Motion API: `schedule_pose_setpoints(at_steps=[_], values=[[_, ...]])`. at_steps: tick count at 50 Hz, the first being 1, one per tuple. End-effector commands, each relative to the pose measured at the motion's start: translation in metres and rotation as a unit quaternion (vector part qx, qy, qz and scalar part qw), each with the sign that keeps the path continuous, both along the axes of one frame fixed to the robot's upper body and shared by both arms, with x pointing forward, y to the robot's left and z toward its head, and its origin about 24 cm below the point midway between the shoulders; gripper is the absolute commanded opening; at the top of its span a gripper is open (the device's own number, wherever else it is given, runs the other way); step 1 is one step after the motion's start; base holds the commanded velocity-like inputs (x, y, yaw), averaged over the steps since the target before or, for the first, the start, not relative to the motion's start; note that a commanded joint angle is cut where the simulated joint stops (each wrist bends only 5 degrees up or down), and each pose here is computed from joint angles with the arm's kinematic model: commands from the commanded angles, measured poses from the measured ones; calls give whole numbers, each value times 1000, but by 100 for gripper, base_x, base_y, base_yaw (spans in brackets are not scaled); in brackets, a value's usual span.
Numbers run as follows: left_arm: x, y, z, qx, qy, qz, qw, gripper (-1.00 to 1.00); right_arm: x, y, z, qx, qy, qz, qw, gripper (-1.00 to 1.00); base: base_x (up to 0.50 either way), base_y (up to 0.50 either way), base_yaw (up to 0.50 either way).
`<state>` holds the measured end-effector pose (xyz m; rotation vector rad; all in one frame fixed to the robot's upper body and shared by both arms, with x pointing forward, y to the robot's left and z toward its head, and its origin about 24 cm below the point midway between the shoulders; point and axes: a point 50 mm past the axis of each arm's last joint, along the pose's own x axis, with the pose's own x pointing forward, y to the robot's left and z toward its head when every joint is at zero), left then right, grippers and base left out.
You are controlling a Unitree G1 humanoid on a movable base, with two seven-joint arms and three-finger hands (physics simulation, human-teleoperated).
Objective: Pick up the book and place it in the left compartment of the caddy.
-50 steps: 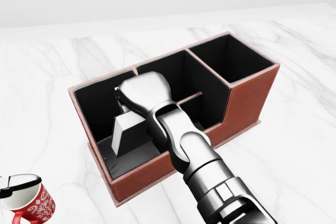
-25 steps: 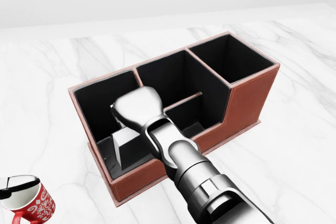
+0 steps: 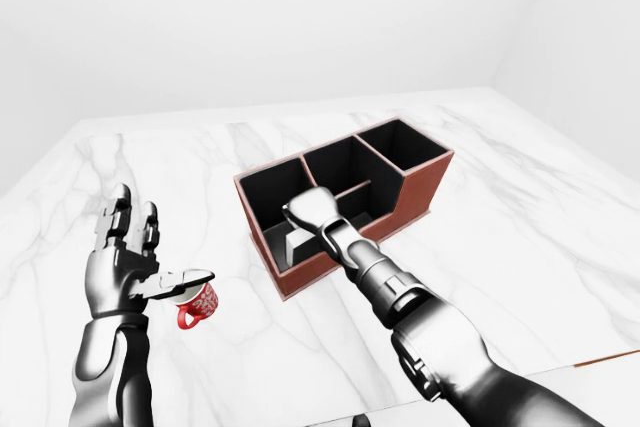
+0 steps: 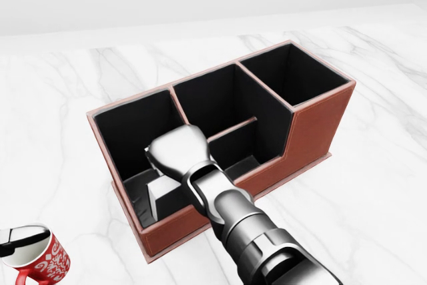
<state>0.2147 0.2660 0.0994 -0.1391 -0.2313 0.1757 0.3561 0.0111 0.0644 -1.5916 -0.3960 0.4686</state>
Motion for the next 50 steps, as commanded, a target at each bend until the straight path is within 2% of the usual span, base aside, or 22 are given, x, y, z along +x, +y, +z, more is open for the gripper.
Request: schedule_pose_setpoints(at_steps=[1,11,12,13,14,15,16,34,38,43,50], values=[[0,0,-3,-2,7,-1,1000,100,0,-4,-5,1,-6,-4,1000,-100,0,0,0],[2,0,-5,-2,11,-1,1000,100,1,-10,-8,0,7,-13,1000,-100,0,0,0],[2,0,-5,-2,11,-1,1000,100,1,-10,-7,3,8,-15,1000,-66,0,0,0],[3,0,-5,-2,12,-1,1000,100,2,-10,-7,4,8,-15,1000,-44,0,0,0],[3,0,-5,-2,12,-1,1000,100,2,-10,-6,4,7,-16,1000,-33,0,0,0],[3,0,-5,-1,12,-1,1000,100,2,-11,-6,5,6,-16,1000,14,0,0,0],[3,-1,-5,0,11,-2,1000,100,2,-11,-5,7,6,-17,1000,100,0,0,0],[2,-2,-6,2,13,-3,1000,100,1,-7,6,36,10,-16,999,100,0,0,0],[3,-3,-7,0,16,-4,1000,100,-10,-4,22,74,22,-9,997,100,0,0,0],[4,-4,-7,0,17,-5,1000,100,-34,-8,47,126,49,10,991,100,0,0,0],[5,-6,-7,2,17,-7,1000,100,-64,-24,89,170,54,45,983,100,0,0,0]])
